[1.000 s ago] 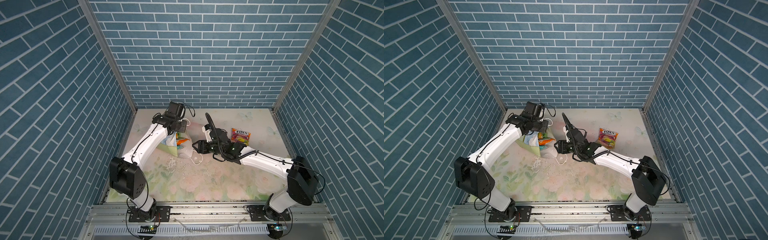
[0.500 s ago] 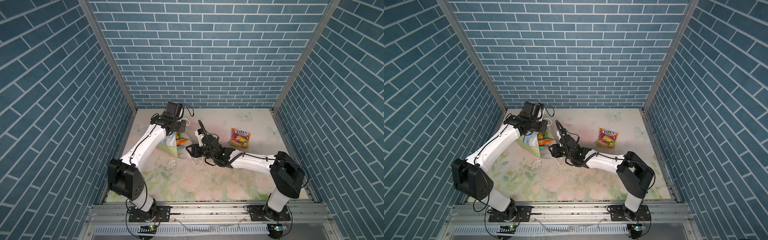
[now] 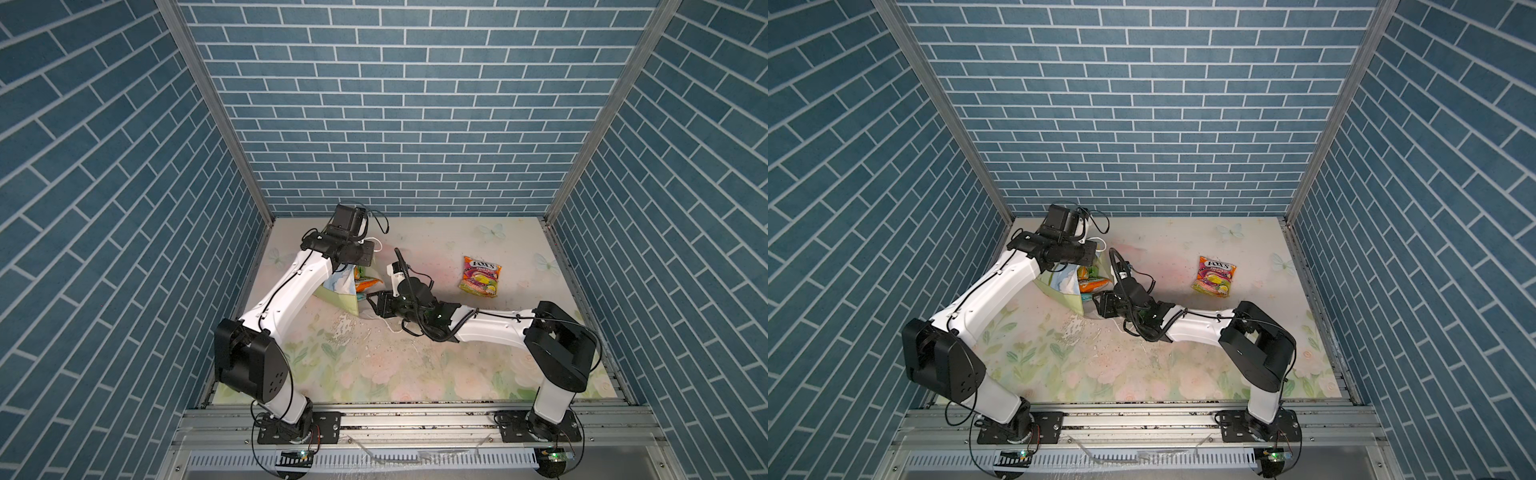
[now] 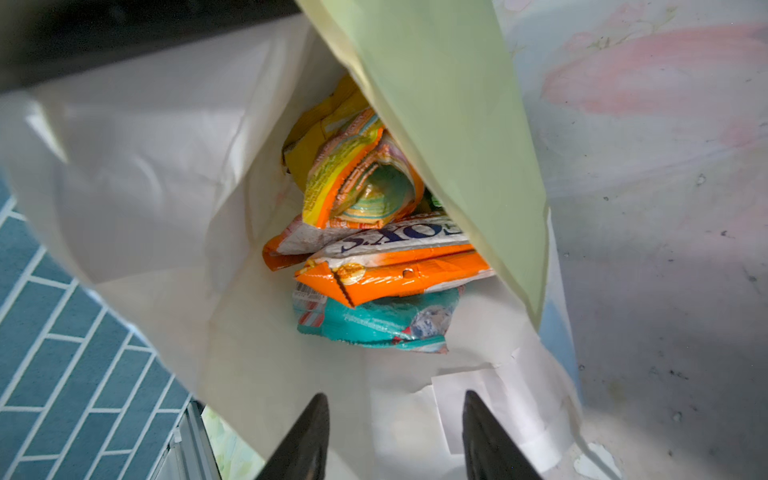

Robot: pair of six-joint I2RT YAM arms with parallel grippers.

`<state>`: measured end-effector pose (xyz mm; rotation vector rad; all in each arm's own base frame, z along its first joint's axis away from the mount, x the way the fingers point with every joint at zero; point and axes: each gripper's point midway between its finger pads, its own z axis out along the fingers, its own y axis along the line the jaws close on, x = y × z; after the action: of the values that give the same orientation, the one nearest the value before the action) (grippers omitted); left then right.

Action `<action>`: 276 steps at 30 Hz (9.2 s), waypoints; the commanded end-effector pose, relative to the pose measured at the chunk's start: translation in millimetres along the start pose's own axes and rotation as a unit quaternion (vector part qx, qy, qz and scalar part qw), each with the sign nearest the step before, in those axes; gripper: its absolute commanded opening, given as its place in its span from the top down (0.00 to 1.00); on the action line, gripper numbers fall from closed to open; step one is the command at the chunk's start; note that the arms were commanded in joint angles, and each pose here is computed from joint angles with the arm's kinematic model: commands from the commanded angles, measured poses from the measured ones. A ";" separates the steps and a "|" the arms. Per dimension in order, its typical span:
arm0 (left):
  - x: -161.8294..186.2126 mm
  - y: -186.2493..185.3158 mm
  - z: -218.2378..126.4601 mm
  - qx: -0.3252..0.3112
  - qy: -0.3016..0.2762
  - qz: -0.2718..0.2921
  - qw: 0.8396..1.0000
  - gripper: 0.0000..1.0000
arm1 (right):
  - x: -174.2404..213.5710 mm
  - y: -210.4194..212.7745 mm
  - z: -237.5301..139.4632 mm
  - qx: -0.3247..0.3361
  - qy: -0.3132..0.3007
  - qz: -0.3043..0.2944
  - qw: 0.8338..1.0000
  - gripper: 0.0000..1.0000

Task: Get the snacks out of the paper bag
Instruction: 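Lower the right gripper into the bag toward the remaining packets, then close the right gripper on the teal packet at the bag's mouth, then pull the teal packet out of the bag with the right gripper, then open the right gripper to drop the teal packet beside the FOX'S packet, then move the right gripper back over the bag's opening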

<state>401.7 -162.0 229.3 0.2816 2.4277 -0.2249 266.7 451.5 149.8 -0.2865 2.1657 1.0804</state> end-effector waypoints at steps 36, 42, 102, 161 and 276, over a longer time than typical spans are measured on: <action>-19.3 -31.7 -17.3 0.045 -0.046 0.013 0.998 1.00 | 23.2 0.5 52.4 -0.011 0.015 0.034 0.999 0.42; -18.8 -33.3 -16.2 0.050 -0.045 0.013 0.998 1.00 | 24.4 -4.9 56.9 0.000 0.012 0.031 0.999 0.51; -19.9 -22.1 -22.6 0.018 -0.048 0.019 0.999 1.00 | -6.6 -1.9 4.9 0.047 -0.007 -0.075 0.996 1.00; -23.4 -20.5 -33.0 0.013 -0.053 0.023 0.998 1.00 | -114.9 26.2 -164.4 0.135 -0.119 -0.149 0.972 1.00; -24.7 -7.7 -36.0 -0.021 -0.056 0.034 0.998 1.00 | -76.5 -7.2 -137.3 0.072 -0.010 -0.082 0.994 0.25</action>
<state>395.8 -166.3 244.9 0.3427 2.3743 -0.1454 257.9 327.9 257.5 -0.4326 2.1550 0.8152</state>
